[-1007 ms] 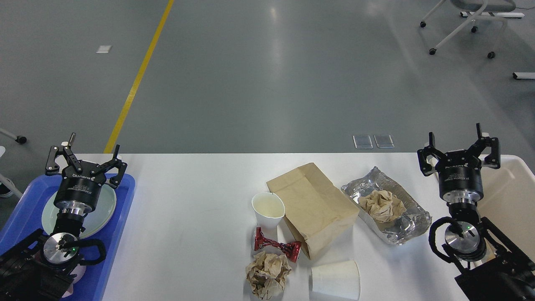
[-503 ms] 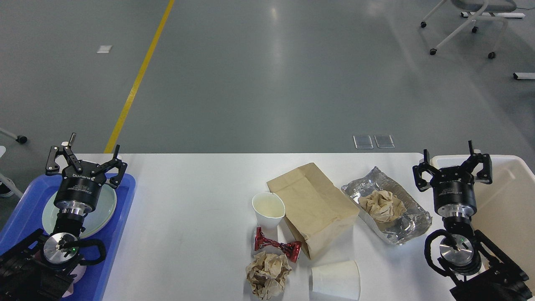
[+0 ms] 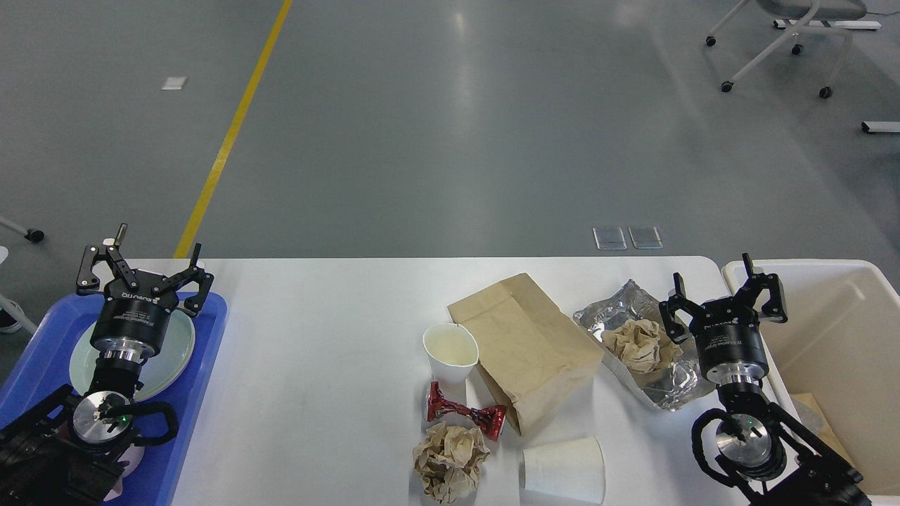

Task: Tidy desktop
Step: 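Raise the right gripper out of the bin and lift it up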

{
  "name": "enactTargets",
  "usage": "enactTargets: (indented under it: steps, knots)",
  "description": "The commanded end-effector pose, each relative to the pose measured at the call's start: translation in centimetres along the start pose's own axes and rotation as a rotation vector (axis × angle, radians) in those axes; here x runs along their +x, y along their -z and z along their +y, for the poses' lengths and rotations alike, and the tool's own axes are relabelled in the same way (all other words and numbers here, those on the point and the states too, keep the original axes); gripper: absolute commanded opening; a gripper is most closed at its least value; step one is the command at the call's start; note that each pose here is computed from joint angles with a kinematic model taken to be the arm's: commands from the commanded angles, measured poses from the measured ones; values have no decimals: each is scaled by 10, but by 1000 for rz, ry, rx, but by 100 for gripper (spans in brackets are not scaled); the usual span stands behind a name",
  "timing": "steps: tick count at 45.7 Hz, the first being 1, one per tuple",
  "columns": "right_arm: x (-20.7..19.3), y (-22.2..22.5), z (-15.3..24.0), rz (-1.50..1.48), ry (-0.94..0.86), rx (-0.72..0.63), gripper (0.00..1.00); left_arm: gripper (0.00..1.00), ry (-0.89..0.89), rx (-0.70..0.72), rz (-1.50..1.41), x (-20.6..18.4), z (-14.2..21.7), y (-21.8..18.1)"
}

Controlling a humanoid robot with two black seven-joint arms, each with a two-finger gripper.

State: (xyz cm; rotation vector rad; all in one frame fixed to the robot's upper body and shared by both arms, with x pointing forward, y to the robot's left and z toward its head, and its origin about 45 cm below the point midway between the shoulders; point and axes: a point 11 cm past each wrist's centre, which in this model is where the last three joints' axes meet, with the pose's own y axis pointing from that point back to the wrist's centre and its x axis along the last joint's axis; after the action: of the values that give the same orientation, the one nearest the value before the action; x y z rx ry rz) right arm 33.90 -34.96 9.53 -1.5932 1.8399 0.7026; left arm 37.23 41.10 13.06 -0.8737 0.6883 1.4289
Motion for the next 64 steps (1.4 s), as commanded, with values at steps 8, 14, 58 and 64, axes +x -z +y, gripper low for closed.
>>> enactTargets:
  steps: [8,14,58,64]
  knots:
    - [-1,0,-2,-5,-4,1,100,98,-1,-1,0,0,0,0]
    - [-6,0,-5,10,18,-13,100,98,0,0,-1,0,0,0]
    - [-96,54,-80,888,534,-402,100,98,1,-1,1,0,0,0]
    - [-109,54,-81,1047,665,-563,100,98,0,1,-1,0,0,0]
